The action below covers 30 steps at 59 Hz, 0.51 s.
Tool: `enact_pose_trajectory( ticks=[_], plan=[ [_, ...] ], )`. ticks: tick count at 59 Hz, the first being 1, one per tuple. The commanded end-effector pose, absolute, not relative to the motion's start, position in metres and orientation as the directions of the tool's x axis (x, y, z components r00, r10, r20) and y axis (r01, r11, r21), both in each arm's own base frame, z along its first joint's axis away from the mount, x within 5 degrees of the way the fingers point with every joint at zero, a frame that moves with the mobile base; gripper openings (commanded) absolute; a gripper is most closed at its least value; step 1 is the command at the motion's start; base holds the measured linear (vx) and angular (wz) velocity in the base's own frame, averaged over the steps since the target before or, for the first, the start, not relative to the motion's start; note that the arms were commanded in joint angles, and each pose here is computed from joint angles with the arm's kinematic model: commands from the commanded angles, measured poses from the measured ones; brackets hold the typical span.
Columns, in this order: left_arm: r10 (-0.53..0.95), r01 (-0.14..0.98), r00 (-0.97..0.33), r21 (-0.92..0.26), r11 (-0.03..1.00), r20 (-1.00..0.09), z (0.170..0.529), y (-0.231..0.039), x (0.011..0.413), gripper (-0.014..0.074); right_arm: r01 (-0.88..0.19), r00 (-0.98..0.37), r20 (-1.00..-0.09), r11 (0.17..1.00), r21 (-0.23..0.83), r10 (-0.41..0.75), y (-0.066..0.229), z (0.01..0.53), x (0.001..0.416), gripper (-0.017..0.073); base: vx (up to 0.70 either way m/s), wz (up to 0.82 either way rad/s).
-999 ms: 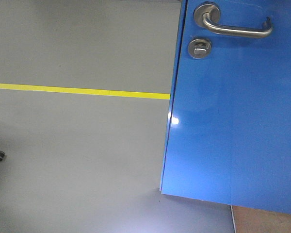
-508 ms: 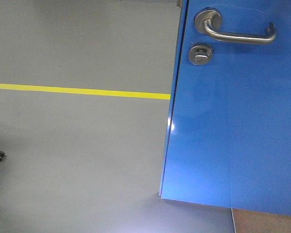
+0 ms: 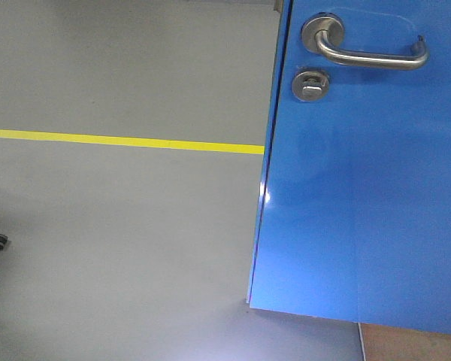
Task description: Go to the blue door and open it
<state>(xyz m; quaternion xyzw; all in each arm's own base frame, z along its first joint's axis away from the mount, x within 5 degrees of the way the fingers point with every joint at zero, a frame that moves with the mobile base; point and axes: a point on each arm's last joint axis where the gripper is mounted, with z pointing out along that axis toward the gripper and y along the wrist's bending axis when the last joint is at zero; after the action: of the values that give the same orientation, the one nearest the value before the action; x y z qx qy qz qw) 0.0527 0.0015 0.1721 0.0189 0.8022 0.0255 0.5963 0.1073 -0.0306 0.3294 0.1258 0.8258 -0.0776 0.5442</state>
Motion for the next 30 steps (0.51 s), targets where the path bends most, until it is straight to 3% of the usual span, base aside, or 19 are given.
enact_pose_trajectory(
  ticks=[1, 7, 16, 30],
  plan=[
    [0.055, -0.001, -0.200, 0.056, 0.998, -0.978, 0.179, 0.001, 0.054, 0.0070, 0.288, -0.215, -0.971, 0.943, -0.165, -0.104, -0.031, 0.328, 0.094, 0.0002, 0.00, 0.00],
    [0.055, -0.001, -0.200, 0.056, 0.998, -0.978, 0.179, 0.001, 0.054, 0.0070, 0.255, -0.125, -0.981, 0.951, -0.177, -0.149, -0.024, 0.298, 0.082, 0.0002, 0.00, 0.00],
    [0.055, -0.001, -0.200, 0.056, 0.998, -0.978, 0.179, 0.001, 0.054, 0.0070, 0.166, -0.024, -0.999, 0.986, -0.028, -0.025, -0.012, 0.255, 0.073, 0.0002, 0.00, 0.00],
    [0.055, -0.001, -0.200, 0.056, 0.998, -0.978, 0.179, 0.001, 0.054, 0.0070, 0.112, 0.035, -0.999, 0.993, -0.032, -0.036, -0.007, 0.203, 0.063, 0.0002, 0.00, 0.00]
  ],
)
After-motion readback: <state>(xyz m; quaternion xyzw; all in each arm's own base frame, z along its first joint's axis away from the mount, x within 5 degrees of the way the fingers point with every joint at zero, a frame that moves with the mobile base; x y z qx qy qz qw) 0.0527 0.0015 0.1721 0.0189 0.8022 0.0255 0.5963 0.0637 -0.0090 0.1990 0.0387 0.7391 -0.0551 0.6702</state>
